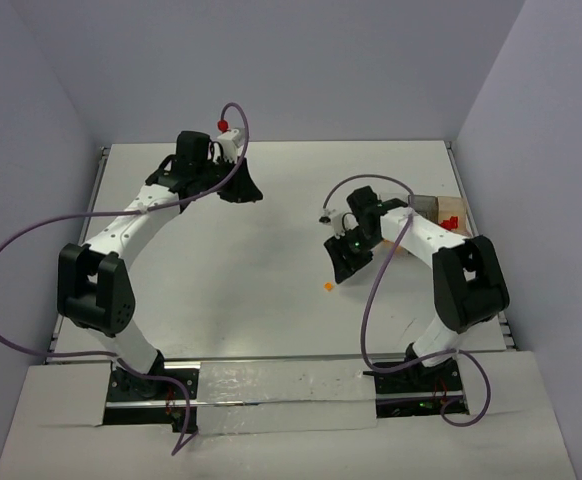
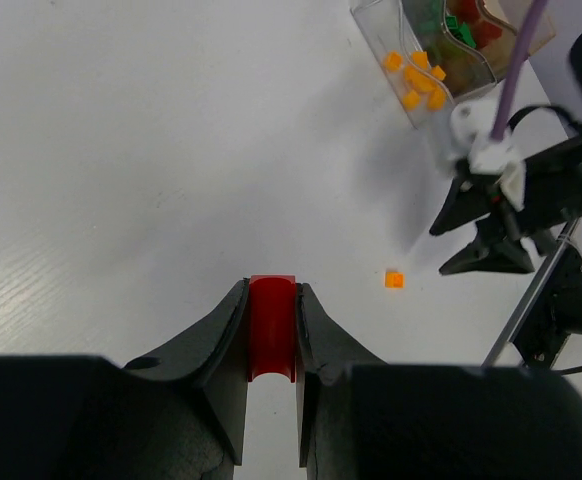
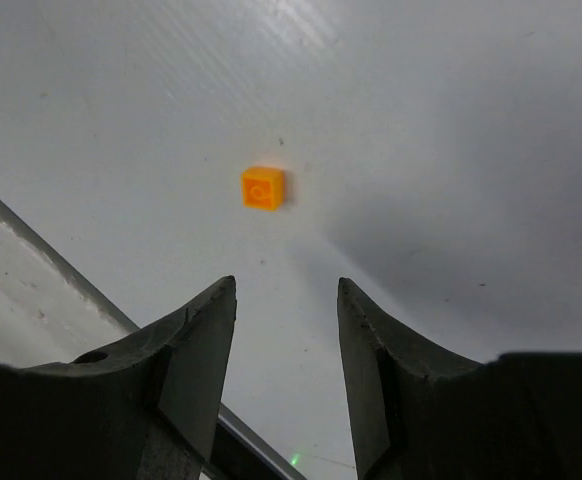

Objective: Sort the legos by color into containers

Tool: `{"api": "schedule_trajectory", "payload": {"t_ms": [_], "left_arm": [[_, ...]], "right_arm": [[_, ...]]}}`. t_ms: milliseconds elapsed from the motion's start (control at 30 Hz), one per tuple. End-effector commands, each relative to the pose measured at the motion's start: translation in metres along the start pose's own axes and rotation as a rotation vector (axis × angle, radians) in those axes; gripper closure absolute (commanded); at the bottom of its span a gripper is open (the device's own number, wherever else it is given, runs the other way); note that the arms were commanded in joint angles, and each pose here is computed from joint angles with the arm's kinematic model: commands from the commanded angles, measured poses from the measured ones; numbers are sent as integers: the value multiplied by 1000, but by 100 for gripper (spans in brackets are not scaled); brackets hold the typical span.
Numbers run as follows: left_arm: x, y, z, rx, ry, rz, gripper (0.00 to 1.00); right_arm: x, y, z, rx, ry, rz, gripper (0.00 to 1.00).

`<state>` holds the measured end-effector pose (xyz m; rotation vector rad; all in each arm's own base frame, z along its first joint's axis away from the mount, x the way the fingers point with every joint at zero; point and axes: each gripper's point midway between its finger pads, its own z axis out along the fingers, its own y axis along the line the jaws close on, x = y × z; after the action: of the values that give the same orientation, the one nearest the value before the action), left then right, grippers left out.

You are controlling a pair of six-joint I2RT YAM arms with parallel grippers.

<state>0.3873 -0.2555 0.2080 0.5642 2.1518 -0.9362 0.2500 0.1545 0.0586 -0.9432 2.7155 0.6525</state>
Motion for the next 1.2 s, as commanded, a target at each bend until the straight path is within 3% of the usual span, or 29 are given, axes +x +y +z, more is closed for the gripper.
{"api": "schedule_trajectory", "payload": {"t_ms": [0,433,667,767,1000,1167], "left_arm": [[-16,-19,-15,33,-48,45,100],[-12,-15,-14,20,-31,52,100],[-11,-13,-14,13,-28,55,100],[-10,-13,-13,10,-27,55,100],[-12,-9,-11,0,-28,60,100],[-13,-5,-9,-11,-19,67,100]], "right_arm": [[-16,2,10,81,-44,-59,48],[-18,20,47,139,37,-134,44],[-14,13,54,199,65,-143,50],[-11,7,55,232,71,-146,55],[-13,4,47,279,51,-168,83],[-43,6,4,261,-57,-157,98]]}}
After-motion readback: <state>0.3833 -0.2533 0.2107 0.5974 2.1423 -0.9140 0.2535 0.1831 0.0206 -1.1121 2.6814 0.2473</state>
